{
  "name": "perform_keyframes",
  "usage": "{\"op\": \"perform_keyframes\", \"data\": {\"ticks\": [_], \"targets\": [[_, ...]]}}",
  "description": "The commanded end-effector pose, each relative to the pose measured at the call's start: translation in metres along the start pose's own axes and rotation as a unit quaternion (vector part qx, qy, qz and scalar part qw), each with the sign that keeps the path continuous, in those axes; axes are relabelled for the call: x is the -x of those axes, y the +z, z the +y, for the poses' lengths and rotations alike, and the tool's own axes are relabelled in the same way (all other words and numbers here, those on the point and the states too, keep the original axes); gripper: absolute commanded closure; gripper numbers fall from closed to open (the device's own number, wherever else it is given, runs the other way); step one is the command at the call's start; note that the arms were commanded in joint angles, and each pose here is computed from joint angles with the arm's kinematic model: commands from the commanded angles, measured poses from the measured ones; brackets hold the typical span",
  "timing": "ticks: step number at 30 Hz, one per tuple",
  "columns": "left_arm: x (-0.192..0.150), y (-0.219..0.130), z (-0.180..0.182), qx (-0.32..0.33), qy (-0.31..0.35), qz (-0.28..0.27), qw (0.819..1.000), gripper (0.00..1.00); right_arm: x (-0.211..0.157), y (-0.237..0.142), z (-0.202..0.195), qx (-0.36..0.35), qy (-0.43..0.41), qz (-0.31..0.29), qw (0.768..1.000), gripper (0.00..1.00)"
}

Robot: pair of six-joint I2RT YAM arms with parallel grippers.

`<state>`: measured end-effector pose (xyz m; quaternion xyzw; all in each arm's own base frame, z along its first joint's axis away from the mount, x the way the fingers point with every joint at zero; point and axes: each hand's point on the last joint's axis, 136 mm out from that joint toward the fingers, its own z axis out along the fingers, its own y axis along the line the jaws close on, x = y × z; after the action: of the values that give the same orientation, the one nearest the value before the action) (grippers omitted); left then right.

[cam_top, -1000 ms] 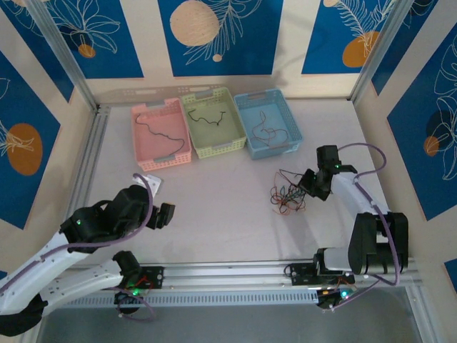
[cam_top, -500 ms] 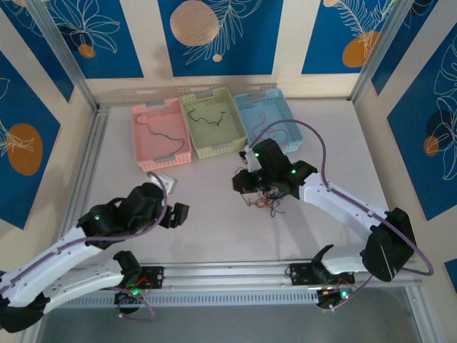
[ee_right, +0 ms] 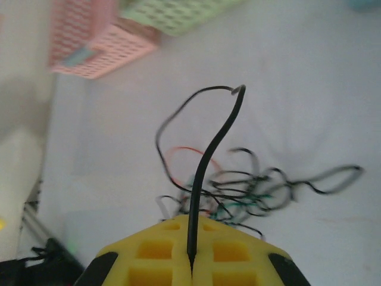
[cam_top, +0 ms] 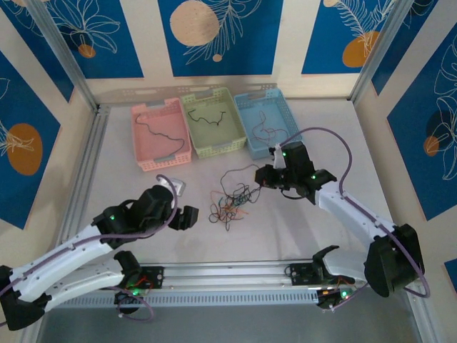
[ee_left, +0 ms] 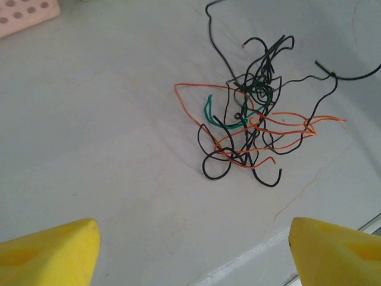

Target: Untangle the cables

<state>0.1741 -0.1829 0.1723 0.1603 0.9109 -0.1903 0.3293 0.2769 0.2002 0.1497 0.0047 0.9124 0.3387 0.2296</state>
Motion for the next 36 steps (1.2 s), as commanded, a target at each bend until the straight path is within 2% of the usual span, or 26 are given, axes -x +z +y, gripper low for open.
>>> {"op": "perform_keyframes", "data": {"ticks": [1, 3, 7, 12, 16, 21, 26, 31, 36], "targets": [[-0.002, 0.016, -0.011, -0.025, -0.014, 0.008, 1.0, 0.18, -0.01, 0.003, -0.03, -0.035, 0.033, 0.006, 0.999, 1.0], [-0.003, 0.025, -0.016, -0.034, -0.015, 0.015, 0.999, 0.18, -0.012, 0.002, -0.047, -0.045, 0.058, 0.002, 0.997, 1.0], [0.0, 0.044, -0.035, -0.065, -0.009, 0.034, 0.997, 0.18, -0.008, -0.004, -0.067, -0.01, 0.122, -0.012, 0.992, 1.0], [0.006, 0.063, -0.057, -0.094, 0.062, 0.049, 0.992, 0.21, -0.009, 0.001, -0.075, 0.012, 0.15, -0.002, 0.989, 1.0], [0.011, 0.072, -0.069, -0.093, 0.111, 0.066, 0.987, 0.21, -0.01, 0.005, -0.076, 0.015, 0.156, 0.008, 0.988, 1.0], [0.008, 0.082, -0.075, -0.093, 0.085, 0.085, 0.988, 0.22, -0.009, 0.007, -0.077, 0.015, 0.158, 0.011, 0.987, 1.0], [-0.017, 0.088, -0.071, -0.085, 0.032, 0.113, 0.989, 0.23, -0.009, 0.008, -0.077, 0.018, 0.158, 0.013, 0.987, 1.0], [-0.043, 0.086, -0.09, -0.096, 0.034, 0.127, 0.987, 0.24, -0.01, 0.01, -0.077, 0.02, 0.16, 0.019, 0.987, 1.0], [-0.062, 0.098, -0.077, -0.063, 0.006, 0.139, 0.988, 0.29, -0.01, 0.01, -0.076, 0.022, 0.16, 0.019, 0.987, 1.0]]}}
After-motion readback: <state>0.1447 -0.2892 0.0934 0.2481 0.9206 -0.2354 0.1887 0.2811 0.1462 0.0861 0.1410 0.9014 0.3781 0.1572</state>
